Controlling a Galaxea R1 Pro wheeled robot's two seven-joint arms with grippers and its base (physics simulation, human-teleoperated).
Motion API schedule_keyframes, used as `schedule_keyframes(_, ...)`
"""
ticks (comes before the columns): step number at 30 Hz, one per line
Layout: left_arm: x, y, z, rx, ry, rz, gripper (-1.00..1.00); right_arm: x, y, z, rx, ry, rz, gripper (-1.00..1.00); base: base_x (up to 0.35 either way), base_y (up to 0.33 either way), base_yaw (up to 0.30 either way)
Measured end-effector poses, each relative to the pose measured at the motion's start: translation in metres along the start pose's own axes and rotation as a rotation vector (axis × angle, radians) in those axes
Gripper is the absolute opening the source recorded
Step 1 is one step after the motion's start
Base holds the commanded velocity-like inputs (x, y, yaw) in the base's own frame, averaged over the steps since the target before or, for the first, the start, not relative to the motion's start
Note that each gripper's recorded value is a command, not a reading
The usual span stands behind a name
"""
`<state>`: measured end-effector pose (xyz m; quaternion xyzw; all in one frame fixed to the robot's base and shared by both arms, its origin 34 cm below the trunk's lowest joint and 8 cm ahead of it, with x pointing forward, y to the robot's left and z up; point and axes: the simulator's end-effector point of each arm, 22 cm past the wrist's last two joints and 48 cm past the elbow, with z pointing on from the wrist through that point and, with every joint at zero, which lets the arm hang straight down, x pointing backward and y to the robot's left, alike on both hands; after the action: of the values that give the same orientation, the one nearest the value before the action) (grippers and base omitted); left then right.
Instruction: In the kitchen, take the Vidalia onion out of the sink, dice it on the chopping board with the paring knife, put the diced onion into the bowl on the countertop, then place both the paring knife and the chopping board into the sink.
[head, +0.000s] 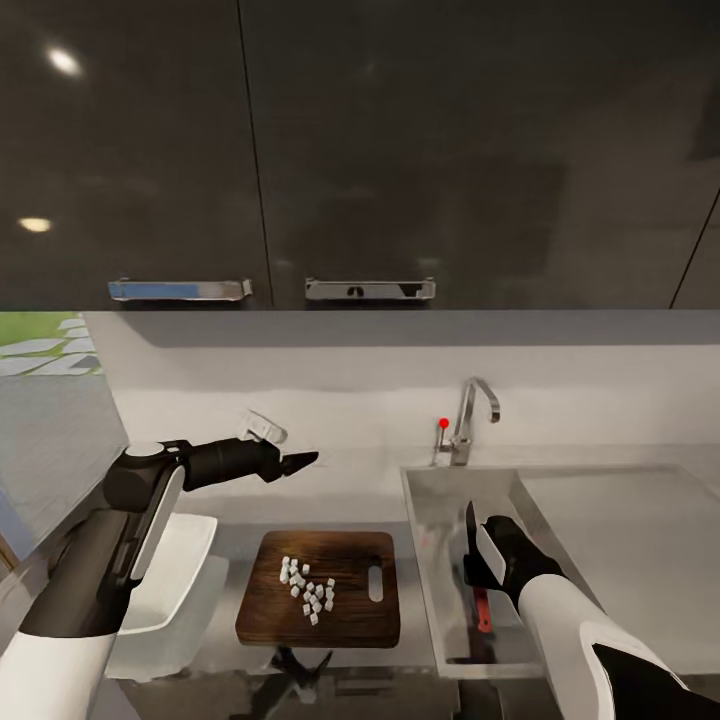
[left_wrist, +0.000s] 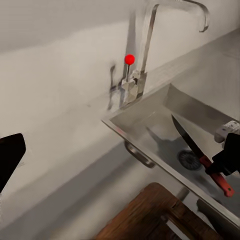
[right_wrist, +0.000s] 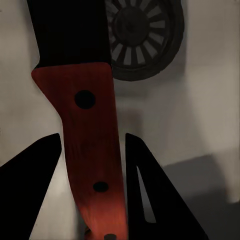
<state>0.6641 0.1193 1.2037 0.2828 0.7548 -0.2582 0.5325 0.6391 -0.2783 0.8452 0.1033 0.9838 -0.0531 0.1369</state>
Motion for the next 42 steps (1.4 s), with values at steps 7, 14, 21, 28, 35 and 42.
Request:
schedule_keyframes(7,0.000,0.000,0.001,0.001,0.001,0.001,1.00,0.000,0.000,0.000,0.000,0.000,0.000,-1.00,0.083,0.000,0.000)
schedule_keyframes(14,0.000,0.000,0.001,0.001,0.002,0.001,1.00,0.021,0.004,0.009,-0.003,0.050,-0.016,-1.00,0.002,0.000,0.000)
schedule_keyframes(21,0.000,-0.001,0.001,0.001,0.001,0.001,1.00,0.031,0.006,0.013,-0.004,0.076,-0.025,-1.00,0.000,0.000,0.000)
schedule_keyframes(28,0.000,-0.001,0.001,0.001,0.001,0.001,1.00,0.036,0.007,0.015,-0.005,0.086,-0.028,-1.00,0.000,0.000,0.000)
schedule_keyframes(35,0.000,-0.001,0.001,0.001,0.001,0.001,1.00,0.030,0.007,0.016,-0.005,0.056,-0.021,-1.00,0.000,0.000,0.000)
schedule_keyframes(42,0.000,0.000,0.001,0.001,0.002,0.001,1.00,0.035,0.009,0.019,-0.006,0.061,-0.023,1.00,0.000,0.000,0.000)
